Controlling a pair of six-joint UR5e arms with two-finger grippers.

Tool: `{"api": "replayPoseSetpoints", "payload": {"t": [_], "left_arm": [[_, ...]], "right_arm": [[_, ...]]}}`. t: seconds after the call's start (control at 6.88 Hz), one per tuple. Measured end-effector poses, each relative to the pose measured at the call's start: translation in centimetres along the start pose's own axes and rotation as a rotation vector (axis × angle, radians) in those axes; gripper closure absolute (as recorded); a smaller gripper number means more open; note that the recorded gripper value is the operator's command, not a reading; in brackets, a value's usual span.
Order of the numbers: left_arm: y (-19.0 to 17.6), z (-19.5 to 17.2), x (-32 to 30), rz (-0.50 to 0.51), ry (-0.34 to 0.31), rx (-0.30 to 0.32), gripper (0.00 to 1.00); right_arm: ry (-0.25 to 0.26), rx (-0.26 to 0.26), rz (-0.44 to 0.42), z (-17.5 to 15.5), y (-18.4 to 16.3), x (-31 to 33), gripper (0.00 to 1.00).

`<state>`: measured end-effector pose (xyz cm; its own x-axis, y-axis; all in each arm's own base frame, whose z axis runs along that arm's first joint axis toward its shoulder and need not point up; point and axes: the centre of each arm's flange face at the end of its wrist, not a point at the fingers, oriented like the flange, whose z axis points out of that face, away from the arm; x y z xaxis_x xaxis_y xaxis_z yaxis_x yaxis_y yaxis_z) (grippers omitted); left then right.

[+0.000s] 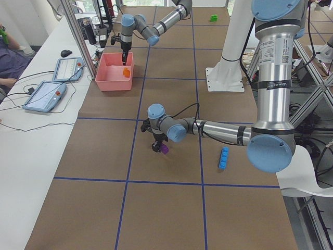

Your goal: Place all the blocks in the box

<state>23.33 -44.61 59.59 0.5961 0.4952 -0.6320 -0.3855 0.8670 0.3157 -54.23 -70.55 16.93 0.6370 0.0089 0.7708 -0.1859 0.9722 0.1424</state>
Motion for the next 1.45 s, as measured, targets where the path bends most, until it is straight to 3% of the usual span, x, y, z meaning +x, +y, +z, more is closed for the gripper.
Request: {"api": "replayPoseSetpoints", "payload": {"t": [0.29, 0.44, 1.02, 1.31, 1.45], "left_arm": [[-0.1, 0.1, -0.1, 0.002, -0.02, 0.003, 0.78], [-0.1, 0.2, -0.2, 0.003, -0.025, 0.004, 1.0], [-0.3, -1.6, 1.1, 0.019, 0.0, 0.029, 1.0], [-0.6, -6.0, 1.7, -0.022, 0.083, 0.079, 1.0], [-1.3, -8.9, 2.2, -0.096, 0.131, 0.114, 1.0]], "right_arm": [[-0.015, 0.007, 0.0, -1.2, -0.6, -0.8, 0.0], [-0.032, 0.016, 0.002, -2.6, -1.4, -1.2, 0.0], [-0.095, -0.03, 0.058, -11.8, -7.4, 2.3, 0.0], [-0.051, -0.054, 0.06, -17.4, -9.2, 5.0, 0.0], [-0.007, -0.071, 0.014, -19.2, -8.9, 6.7, 0.0]]}}
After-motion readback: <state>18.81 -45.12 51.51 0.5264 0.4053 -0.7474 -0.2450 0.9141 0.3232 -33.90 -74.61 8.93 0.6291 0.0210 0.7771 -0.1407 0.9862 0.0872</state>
